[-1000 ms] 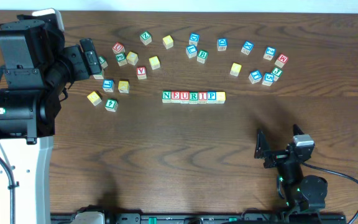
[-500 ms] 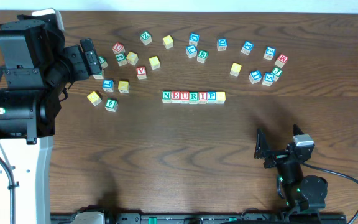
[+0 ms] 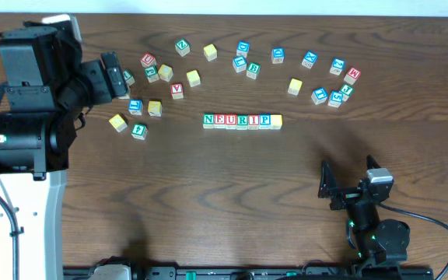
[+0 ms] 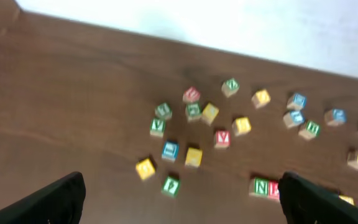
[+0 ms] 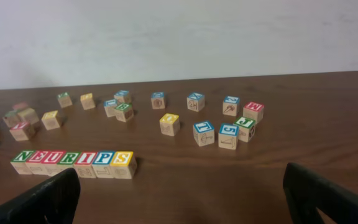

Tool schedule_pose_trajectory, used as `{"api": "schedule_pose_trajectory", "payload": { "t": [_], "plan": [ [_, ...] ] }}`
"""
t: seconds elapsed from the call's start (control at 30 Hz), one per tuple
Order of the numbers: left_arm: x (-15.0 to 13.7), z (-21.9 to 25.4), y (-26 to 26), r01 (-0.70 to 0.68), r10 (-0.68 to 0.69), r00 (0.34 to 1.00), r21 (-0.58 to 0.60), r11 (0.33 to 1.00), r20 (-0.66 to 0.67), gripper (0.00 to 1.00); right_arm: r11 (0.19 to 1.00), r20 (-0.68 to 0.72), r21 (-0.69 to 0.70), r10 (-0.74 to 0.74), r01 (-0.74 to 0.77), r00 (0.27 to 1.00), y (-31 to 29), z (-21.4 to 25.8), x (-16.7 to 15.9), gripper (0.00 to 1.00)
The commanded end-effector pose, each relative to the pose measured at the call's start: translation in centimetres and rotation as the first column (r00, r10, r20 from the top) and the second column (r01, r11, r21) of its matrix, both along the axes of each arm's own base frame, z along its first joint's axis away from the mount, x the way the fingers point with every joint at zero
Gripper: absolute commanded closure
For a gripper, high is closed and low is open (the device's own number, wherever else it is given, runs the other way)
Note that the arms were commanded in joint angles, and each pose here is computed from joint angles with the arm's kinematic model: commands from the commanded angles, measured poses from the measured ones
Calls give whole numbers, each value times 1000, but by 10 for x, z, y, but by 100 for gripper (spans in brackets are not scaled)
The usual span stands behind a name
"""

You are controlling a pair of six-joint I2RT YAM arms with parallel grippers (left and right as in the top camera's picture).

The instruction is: Spell out NEURIPS

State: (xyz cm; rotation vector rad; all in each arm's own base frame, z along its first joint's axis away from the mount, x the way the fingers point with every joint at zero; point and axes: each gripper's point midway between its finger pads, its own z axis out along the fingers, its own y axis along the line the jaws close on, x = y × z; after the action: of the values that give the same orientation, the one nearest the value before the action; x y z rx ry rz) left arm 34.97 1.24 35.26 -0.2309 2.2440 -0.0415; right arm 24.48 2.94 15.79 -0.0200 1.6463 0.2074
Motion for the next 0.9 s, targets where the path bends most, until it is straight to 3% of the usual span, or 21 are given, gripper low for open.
{"api": "schedule_pose_trajectory", "payload": {
  "t": [0.0,0.3,0.47,0.6,0.87],
  "plan": [
    [-3,-1,3,-6,6,1000,8,1000,-13,2,1000,4,-6,-15,15,1000,-3,0,0,1],
    [-19,-4,12,-46,46,999,40,998,0,2,1000,4,-6,-15,15,1000,-3,0,0,1],
    [-23,-11,20,-72,65,989,48,996,135,2,1000,4,-6,-15,15,1000,-3,0,0,1],
    [-38,-35,32,-120,101,944,43,992,314,2,1000,4,-6,-15,15,1000,-3,0,0,1],
    [-74,-89,42,-164,116,884,68,984,452,2,1000,4,-6,-15,15,1000,-3,0,0,1]
  ]
}}
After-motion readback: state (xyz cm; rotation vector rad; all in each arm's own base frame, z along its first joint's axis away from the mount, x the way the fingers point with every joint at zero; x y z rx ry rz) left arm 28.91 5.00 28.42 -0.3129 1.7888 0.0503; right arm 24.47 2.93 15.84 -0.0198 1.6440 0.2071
